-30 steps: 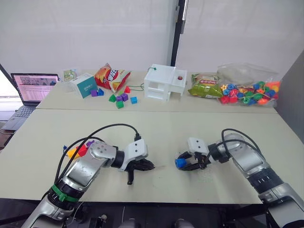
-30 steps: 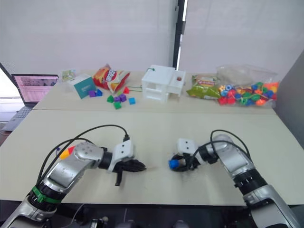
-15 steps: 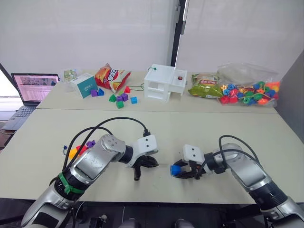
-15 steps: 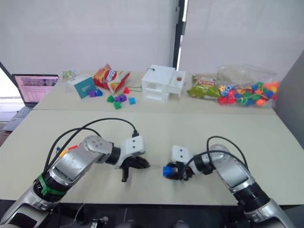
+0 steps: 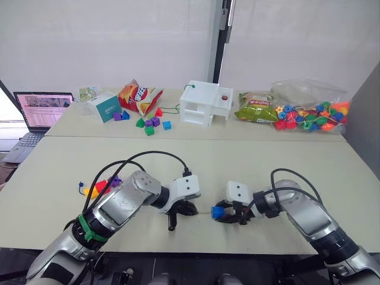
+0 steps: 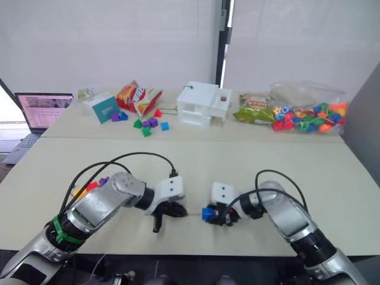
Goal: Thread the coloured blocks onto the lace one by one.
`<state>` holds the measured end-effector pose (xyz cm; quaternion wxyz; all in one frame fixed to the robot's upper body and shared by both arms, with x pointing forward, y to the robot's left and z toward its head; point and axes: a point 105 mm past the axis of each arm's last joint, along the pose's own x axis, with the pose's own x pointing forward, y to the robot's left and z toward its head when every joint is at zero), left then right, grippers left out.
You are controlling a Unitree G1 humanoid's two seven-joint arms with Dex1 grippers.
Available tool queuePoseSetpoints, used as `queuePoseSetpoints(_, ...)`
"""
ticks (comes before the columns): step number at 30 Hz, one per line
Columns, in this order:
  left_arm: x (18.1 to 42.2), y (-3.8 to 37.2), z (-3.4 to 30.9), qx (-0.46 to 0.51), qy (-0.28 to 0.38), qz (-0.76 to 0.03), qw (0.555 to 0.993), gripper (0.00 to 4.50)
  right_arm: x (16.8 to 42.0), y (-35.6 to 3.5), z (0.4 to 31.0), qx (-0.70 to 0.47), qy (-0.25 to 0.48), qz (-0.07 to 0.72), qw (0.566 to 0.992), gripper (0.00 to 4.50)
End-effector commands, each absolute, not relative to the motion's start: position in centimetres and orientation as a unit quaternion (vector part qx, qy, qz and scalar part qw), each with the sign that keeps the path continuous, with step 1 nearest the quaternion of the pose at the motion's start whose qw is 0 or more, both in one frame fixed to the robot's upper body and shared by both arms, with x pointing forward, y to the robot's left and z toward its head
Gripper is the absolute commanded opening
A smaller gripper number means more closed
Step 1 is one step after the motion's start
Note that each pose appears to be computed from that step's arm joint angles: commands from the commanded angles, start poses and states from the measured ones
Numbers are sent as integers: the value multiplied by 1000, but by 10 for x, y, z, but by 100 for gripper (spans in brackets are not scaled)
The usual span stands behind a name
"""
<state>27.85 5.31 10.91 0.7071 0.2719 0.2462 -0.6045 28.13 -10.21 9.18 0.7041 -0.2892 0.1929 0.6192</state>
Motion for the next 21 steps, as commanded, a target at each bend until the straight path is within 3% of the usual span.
queuePoseSetpoints(1, 279, 46, 119, 275, 221, -611, 708, 0, 278, -97, 93, -287, 187, 623, 704, 130)
queuePoseSetpoints(21, 271, 38, 121, 260, 217, -630, 699, 0, 280, -97, 91, -251, 202, 609, 725, 130)
